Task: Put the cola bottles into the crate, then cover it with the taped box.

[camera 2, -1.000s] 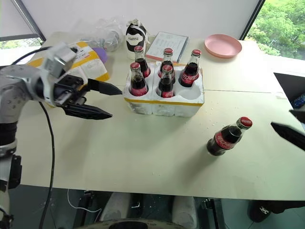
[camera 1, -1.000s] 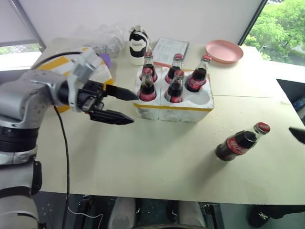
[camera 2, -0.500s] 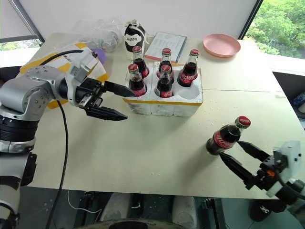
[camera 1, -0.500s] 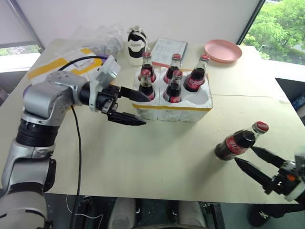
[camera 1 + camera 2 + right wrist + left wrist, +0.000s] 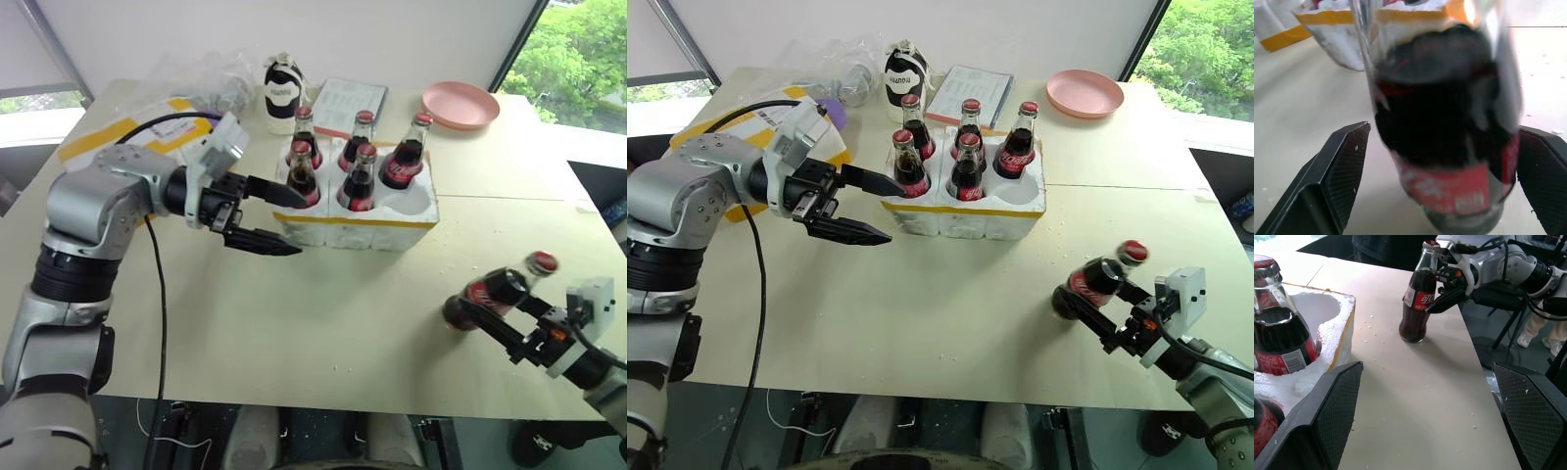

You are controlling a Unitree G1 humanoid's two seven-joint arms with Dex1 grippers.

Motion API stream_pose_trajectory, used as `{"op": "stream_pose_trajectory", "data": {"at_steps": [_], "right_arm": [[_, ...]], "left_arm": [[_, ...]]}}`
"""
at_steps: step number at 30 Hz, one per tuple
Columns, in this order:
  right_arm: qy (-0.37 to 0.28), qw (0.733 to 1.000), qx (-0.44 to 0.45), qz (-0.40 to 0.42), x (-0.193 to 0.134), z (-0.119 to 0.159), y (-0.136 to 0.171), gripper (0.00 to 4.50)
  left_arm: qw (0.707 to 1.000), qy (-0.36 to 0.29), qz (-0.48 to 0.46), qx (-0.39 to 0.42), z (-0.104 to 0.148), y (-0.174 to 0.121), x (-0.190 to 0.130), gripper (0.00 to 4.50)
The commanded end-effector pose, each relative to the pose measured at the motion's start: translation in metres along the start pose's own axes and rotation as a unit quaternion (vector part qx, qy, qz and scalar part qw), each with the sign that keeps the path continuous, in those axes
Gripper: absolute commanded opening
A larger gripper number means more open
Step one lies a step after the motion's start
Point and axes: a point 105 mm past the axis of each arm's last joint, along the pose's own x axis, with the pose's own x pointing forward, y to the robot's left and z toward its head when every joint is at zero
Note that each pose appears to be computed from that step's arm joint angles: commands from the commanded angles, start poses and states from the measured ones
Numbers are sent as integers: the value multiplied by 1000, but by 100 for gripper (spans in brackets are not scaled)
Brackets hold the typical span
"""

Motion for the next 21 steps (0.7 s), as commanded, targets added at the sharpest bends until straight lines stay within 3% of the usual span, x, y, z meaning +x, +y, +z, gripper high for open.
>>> {"op": "stream_pose_trajectory", "data": {"at_steps": [1, 4, 9, 13, 21], "right_arm": [[-5, 1000, -12, 0, 5, 2, -4, 450], [-14, 1000, -8, 2, 11, 4, -7, 450], [-33, 999, -1, 14, 16, 12, -6, 285], [-44, 999, -12, 27, 15, 24, -2, 285], [-150, 981, -78, 98, 37, 130, 16, 285]], "left_arm": [[999, -12, 9, 34, 18, -3, -5, 443], [999, -11, 11, 35, 18, -4, -5, 443], [999, -10, 11, 34, 17, -4, -6, 450], [999, -7, 13, 35, 14, -4, -4, 450], [999, -13, 27, 36, 13, -3, -6, 450]]}}
